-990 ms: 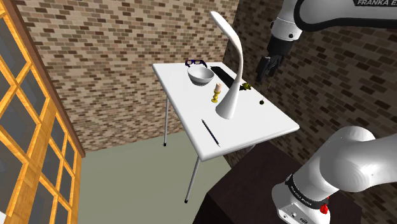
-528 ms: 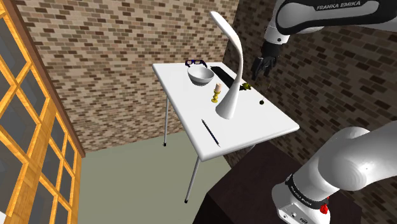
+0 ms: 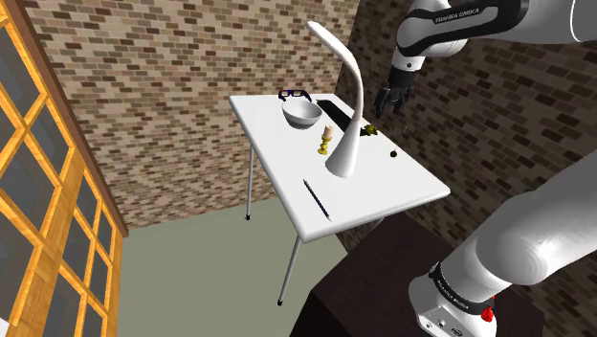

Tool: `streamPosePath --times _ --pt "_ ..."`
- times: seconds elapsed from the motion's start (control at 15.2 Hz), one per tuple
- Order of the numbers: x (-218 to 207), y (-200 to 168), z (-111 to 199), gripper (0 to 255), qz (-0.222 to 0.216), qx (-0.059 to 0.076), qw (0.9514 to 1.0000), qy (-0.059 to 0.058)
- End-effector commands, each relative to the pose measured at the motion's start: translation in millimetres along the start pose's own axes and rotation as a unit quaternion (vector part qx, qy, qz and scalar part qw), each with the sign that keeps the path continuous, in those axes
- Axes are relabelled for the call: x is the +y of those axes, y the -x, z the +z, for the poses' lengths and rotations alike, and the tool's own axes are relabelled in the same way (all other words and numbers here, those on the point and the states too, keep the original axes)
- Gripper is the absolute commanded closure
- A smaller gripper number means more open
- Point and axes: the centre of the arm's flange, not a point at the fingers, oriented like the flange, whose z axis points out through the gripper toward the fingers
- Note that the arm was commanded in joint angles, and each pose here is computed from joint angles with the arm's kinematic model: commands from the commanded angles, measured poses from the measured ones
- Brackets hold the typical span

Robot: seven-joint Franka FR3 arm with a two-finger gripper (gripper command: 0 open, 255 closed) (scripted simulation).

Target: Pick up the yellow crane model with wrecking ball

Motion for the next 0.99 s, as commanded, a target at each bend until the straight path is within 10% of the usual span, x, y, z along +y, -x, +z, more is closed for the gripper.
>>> streamPosePath --times 0.0,0.92 --pt "20 -17 11 0 0.009 -0.006 0.9999 -0.002" --pt "167 -115 93 0 0.071 -0.037 0.9965 -0.023"
